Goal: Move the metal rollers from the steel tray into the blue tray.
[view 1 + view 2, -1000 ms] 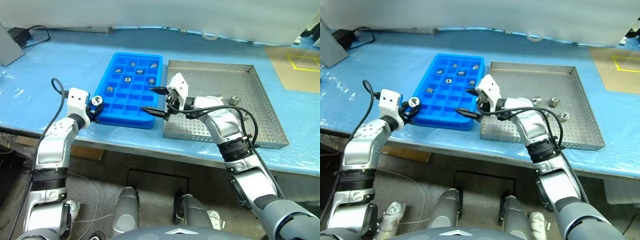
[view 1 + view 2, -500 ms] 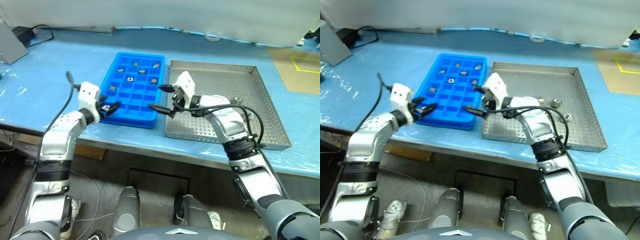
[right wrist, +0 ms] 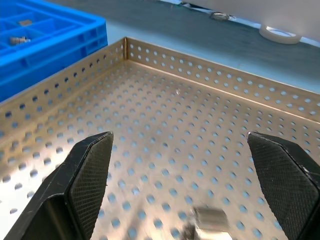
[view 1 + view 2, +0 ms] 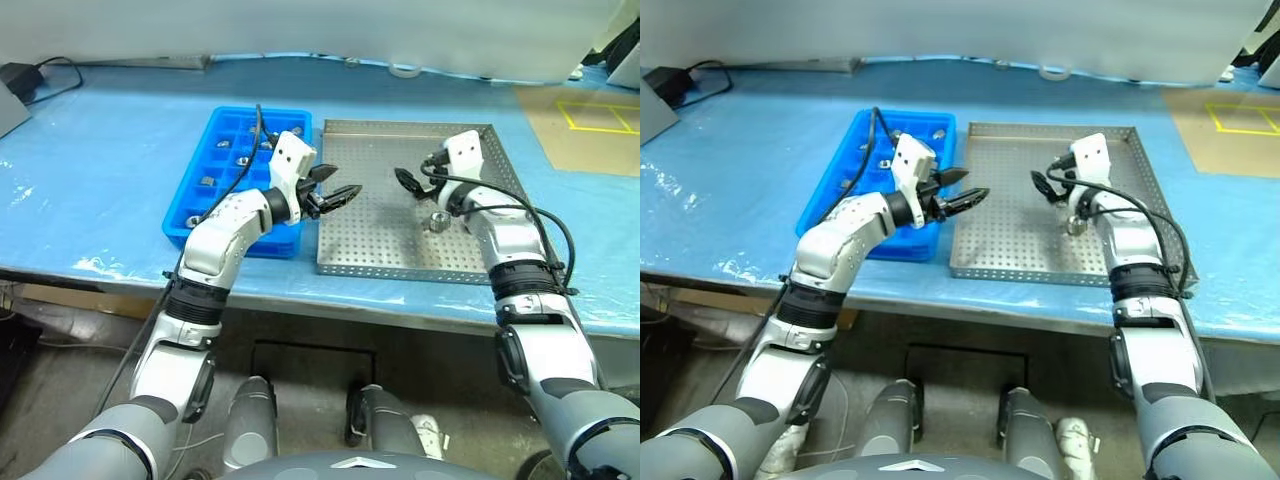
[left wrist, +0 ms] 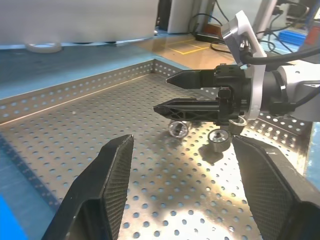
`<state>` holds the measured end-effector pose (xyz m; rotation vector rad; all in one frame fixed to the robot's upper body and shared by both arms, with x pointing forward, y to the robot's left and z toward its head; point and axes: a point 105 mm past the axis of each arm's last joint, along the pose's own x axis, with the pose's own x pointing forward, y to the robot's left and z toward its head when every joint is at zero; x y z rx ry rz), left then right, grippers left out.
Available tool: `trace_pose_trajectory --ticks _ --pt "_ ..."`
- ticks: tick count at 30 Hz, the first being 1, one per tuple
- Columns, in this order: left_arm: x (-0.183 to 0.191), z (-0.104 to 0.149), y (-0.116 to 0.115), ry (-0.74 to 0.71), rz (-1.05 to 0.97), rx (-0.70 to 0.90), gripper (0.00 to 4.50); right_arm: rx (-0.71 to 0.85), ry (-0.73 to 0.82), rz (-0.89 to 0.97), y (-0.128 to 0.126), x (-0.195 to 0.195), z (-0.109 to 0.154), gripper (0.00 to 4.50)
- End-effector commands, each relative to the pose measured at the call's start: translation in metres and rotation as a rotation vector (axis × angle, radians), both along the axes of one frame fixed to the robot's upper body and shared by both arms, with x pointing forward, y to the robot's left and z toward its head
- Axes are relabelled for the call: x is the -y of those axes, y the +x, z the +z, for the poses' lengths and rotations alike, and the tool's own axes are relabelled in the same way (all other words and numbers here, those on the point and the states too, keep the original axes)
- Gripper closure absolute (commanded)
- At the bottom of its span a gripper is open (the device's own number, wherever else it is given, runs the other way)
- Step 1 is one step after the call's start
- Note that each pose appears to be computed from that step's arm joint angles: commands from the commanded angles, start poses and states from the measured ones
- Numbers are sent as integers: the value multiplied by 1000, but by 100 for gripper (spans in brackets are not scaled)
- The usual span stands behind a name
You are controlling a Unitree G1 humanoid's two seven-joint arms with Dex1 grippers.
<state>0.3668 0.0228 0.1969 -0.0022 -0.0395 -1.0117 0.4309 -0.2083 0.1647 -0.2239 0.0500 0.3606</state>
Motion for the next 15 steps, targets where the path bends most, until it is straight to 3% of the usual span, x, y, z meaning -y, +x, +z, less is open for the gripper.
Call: trace_pose_trajectory --ticks 1,8,11,15 --pt "2 10 0 -24 -25 23 118 38 -12 -2 -12 16 14 0" --pt "-1 4 10 -24 -13 -1 118 -12 -19 68 -45 20 5 0" --pt "4 -2 20 5 16 -12 118 -15 -17 4 -47 31 3 0" --pt "46 -17 29 88 -79 -12 118 21 23 -28 -55 43 15 0"
